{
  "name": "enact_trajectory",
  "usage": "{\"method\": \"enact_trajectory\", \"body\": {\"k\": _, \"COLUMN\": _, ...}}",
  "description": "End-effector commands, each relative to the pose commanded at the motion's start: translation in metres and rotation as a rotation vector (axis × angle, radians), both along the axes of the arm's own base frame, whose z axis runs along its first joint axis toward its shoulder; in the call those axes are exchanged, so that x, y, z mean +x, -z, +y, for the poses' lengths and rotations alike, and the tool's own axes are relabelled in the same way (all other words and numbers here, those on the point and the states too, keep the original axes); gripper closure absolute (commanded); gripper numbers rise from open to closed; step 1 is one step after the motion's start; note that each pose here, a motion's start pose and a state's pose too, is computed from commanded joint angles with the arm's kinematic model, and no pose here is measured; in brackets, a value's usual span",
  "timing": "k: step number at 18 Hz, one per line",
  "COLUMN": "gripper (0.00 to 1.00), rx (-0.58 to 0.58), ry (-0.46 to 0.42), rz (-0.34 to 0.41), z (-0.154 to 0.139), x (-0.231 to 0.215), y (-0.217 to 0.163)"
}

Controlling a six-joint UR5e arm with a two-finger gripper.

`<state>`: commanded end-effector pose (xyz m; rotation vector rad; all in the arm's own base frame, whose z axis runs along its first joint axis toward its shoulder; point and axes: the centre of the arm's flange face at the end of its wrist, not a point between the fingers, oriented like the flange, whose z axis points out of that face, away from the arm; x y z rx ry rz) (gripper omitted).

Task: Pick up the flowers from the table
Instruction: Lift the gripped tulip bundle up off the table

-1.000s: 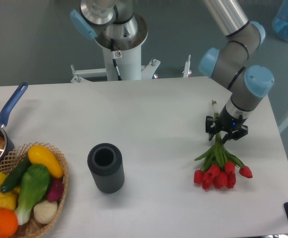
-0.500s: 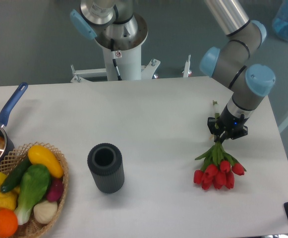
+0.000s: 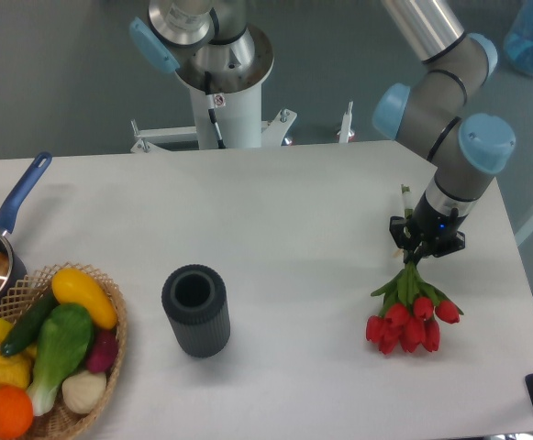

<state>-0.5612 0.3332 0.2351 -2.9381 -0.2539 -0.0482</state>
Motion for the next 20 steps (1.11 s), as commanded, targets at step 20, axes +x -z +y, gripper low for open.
{"method": "enact_trajectory", "body": {"k": 20, "gripper": 0.79, "rx": 0.381, "ry": 0.0, "rz": 0.15, "z": 0.027, "x": 0.0, "y": -0.165}}
